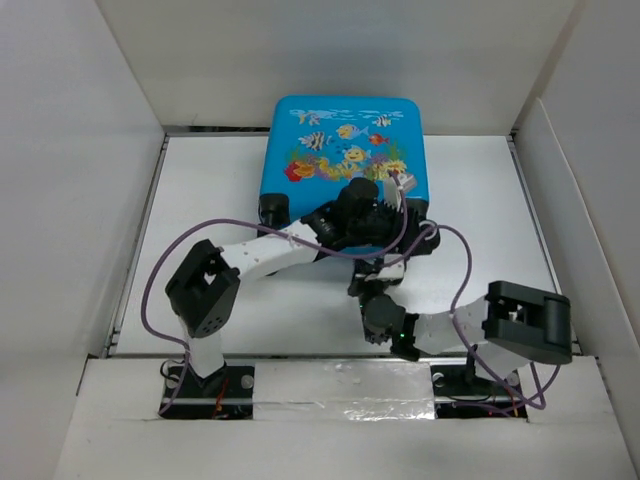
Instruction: Pack the luggage
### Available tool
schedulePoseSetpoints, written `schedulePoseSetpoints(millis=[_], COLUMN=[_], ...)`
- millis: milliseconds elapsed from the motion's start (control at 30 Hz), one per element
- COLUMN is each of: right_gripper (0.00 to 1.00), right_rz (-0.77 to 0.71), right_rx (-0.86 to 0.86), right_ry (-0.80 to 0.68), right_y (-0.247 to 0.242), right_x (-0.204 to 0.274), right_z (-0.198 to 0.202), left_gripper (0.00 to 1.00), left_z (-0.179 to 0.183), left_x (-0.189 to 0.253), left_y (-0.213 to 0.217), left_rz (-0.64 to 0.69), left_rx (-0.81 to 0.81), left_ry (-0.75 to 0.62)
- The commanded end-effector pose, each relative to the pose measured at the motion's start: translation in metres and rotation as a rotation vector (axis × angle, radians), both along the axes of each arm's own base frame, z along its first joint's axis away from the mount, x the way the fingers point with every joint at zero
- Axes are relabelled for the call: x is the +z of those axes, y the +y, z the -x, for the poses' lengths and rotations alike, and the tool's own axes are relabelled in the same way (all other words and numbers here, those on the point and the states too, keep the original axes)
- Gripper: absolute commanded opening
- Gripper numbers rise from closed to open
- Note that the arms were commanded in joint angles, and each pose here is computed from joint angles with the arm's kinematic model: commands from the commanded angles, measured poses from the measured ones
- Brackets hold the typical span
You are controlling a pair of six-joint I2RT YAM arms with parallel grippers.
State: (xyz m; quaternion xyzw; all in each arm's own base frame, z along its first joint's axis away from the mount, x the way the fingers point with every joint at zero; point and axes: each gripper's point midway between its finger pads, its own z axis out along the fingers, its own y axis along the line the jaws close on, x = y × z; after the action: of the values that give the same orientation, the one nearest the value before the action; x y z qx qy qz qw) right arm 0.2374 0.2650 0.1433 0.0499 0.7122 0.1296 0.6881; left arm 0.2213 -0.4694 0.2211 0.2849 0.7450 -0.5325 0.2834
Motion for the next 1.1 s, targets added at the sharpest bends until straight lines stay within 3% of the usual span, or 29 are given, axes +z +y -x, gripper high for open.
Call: schedulePoseSetpoints(millis=[0,100,167,267,300,367,467,500,533,567,600,633,700,767,800,933,1067], right_gripper=[0.0,0.0,0.0,0.0,0.0,0.0,0.0,0.0,0.0,0.0,0.01,0.06,0.11,0.23,0.33,0.52,0.62], right_rz=[-0.013,-0.054,-0.068,-0.08,-0.087,-0.087,-0.099,-0.091,-0.134,-0.083,-0.083,-0.046,-0.057,-0.058,-0.046,0.012,0.065], right_rx=[0.451,0.458,0.434,0.42,0.42,0.419,0.428,0.432,0.431,0.422,0.402,0.4,0.37,0.327,0.31,0.172,0.074], right_ry=[-0.048,-0.043,-0.033,-0.017,-0.019,-0.015,-0.009,0.002,-0.014,0.022,0.031,0.055,0.109,0.086,0.088,0.12,0.13], right_y=[0.106,0.111,0.102,0.092,0.09,0.088,0.076,0.07,0.064,0.057,0.048,0.037,0.022,-0.005,-0.016,-0.075,-0.124], right_x=[0.005,0.003,0.0,-0.004,-0.002,-0.002,0.0,-0.003,0.016,0.007,0.011,0.017,0.027,0.059,0.069,0.101,0.119], right_z=[0.031,0.032,0.032,0.03,0.03,0.031,0.035,0.038,0.036,0.038,0.035,0.034,0.032,0.028,0.026,0.001,-0.011], left_gripper=[0.67,0.79,0.89,0.9,0.91,0.89,0.81,0.71,0.59,0.36,0.29,0.19,0.15,0.14,0.14,0.14,0.27], left_z=[-0.02,-0.031,-0.054,-0.085,-0.092,-0.107,-0.115,-0.113,-0.103,-0.097,-0.086,-0.075,-0.056,-0.04,-0.026,-0.013,-0.019], left_x=[0.155,0.137,0.144,0.147,0.128,0.149,0.139,0.109,0.119,0.111,0.098,0.093,0.072,0.063,0.05,0.015,-0.002], left_y=[-0.022,-0.013,0.015,0.076,0.095,0.153,0.232,0.245,0.265,0.273,0.281,0.271,0.254,0.231,0.214,0.167,0.123], left_rz=[0.356,0.263,0.22,0.231,0.201,0.26,0.268,0.23,0.269,0.266,0.258,0.264,0.245,0.241,0.224,0.121,0.071], left_rx=[-0.002,0.076,0.258,0.525,0.59,0.747,0.958,0.995,1.042,1.06,1.061,1.004,0.911,0.797,0.741,0.698,0.648], left_ry=[-0.163,-0.188,-0.257,-0.279,-0.258,-0.264,-0.26,-0.219,-0.24,-0.239,-0.242,-0.243,-0.233,-0.239,-0.217,-0.211,-0.197])
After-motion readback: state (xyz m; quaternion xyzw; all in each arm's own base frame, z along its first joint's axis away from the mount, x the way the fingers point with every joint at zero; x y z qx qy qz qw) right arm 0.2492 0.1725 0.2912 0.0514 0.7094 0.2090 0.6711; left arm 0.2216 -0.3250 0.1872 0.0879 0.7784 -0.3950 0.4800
